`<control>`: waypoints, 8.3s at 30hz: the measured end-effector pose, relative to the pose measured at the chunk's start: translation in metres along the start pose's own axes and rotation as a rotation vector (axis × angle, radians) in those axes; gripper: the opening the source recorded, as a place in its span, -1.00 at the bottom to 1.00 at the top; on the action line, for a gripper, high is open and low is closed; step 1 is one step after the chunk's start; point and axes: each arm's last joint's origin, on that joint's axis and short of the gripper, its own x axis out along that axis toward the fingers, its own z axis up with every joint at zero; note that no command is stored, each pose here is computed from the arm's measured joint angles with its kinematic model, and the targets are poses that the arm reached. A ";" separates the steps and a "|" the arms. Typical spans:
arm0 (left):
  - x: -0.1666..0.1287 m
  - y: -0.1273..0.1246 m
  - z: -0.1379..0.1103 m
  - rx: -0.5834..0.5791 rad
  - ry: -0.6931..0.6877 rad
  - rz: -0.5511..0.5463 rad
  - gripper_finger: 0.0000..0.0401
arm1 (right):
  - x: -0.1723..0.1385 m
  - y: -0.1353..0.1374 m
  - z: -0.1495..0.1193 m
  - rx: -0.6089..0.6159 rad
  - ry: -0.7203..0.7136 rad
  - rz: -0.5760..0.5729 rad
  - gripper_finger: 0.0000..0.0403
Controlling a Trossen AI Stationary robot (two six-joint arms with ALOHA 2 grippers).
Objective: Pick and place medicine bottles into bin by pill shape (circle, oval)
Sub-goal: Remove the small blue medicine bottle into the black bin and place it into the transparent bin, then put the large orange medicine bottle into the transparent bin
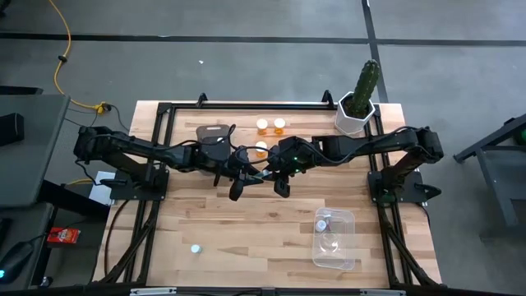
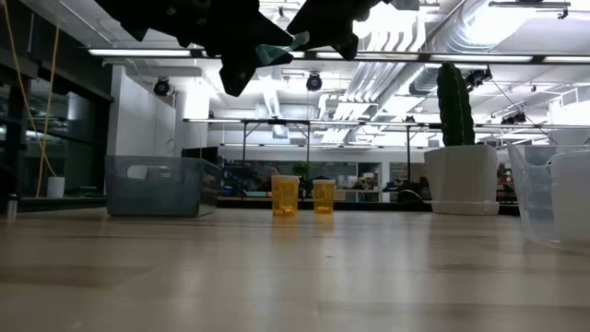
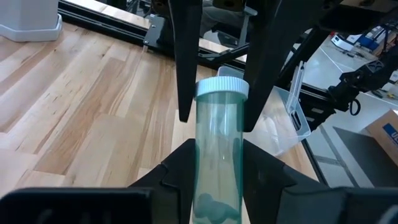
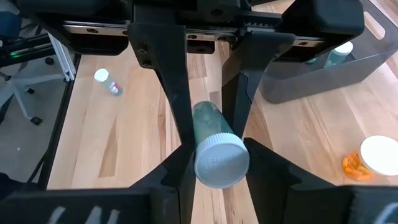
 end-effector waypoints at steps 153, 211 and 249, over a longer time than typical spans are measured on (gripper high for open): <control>-0.154 -0.004 -0.009 -0.018 -0.608 0.096 -0.26 | -0.059 -0.028 -0.013 0.105 -0.509 -0.092 0.45; -0.154 -0.004 -0.009 -0.045 -0.608 0.093 -0.26 | 0.116 -0.118 -0.020 0.485 0.117 -0.559 0.45; -0.154 -0.004 -0.009 -0.070 -0.609 0.083 -0.26 | 0.133 -0.119 -0.033 0.440 0.189 -0.542 0.39</control>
